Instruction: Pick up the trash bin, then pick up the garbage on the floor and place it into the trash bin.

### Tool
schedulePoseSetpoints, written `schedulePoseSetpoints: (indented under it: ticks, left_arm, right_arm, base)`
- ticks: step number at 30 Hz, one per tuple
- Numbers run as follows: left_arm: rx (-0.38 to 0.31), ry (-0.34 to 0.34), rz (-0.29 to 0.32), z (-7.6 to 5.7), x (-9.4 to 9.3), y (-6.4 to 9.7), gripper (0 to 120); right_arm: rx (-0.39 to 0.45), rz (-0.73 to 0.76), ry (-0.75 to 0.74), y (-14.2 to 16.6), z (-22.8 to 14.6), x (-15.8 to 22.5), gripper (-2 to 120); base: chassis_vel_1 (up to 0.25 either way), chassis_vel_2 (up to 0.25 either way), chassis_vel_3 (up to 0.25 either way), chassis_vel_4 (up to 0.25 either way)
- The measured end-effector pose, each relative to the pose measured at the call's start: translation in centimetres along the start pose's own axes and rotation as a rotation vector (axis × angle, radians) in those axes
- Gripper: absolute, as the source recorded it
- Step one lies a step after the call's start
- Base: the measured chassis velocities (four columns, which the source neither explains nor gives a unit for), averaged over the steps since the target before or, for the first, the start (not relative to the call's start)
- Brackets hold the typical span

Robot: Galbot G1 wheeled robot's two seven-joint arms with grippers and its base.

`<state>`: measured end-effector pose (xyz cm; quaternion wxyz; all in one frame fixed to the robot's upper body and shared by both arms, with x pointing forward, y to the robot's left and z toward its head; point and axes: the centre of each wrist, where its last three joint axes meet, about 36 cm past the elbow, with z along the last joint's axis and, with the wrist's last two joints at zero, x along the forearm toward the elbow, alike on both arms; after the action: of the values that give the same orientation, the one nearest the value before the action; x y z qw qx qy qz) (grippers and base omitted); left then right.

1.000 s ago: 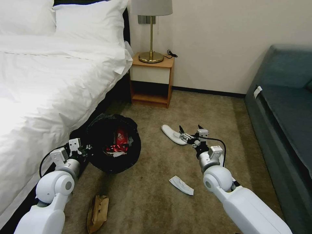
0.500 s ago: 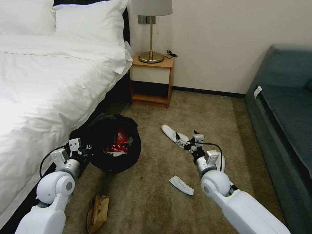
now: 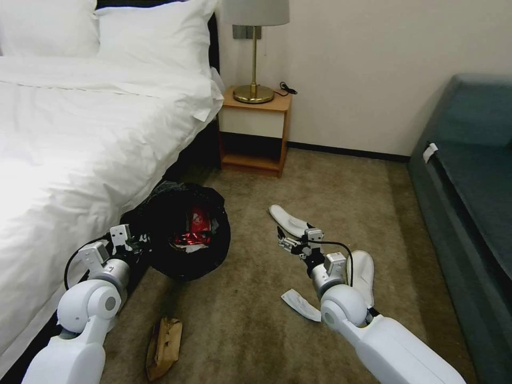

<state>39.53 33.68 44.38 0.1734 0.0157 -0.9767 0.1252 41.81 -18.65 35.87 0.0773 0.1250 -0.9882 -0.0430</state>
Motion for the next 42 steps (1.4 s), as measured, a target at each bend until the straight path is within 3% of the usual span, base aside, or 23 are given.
schedulePoseSetpoints:
  ticks: [18,23,28,30,36,37,42]
  left_arm:
    - [-0.031,-0.008,-0.002,0.5,-0.4,-0.3,0]
    - [-0.033,-0.010,-0.001,0.1,-0.8,-0.6,0]
    - [-0.052,-0.012,-0.010,-0.3,-1.2,-0.5,0]
    - [-0.064,-0.017,-0.006,-0.4,-1.5,-0.8,0]
    - [-0.062,-0.027,-0.005,-0.5,-2.0,-1.1,0]
    - [-0.052,-0.031,-0.001,-0.7,-2.1,-1.1,0]
    - [-0.041,-0.045,0.019,-1.2,-2.1,-0.9,0]
  right_arm:
    - [0.017,-0.059,0.063,0.5,0.7,-0.1,100]
    - [-0.059,-0.148,0.235,3.9,1.7,0.0,100]
    - [-0.062,-0.217,0.347,6.9,1.8,-0.4,100]
    - [-0.084,-0.269,0.467,9.6,1.6,-0.4,100]
    - [-0.044,-0.372,0.568,14.7,2.0,-1.9,100]
    - [-0.034,-0.413,0.579,17.1,1.9,-2.5,100]
    - [-0.008,-0.445,0.605,20.0,3.0,-2.9,100]
  base:
    - [0.037,0.036,0.030,0.033]
    - [0.000,0.000,0.000,0.000]
    - [0.000,0.000,0.000,0.000]
    - [0.000,0.000,0.000,0.000]
    - [0.000,0.000,0.000,0.000]
    - [0.000,0.000,0.000,0.000]
    - [0.000,0.000,0.000,0.000]
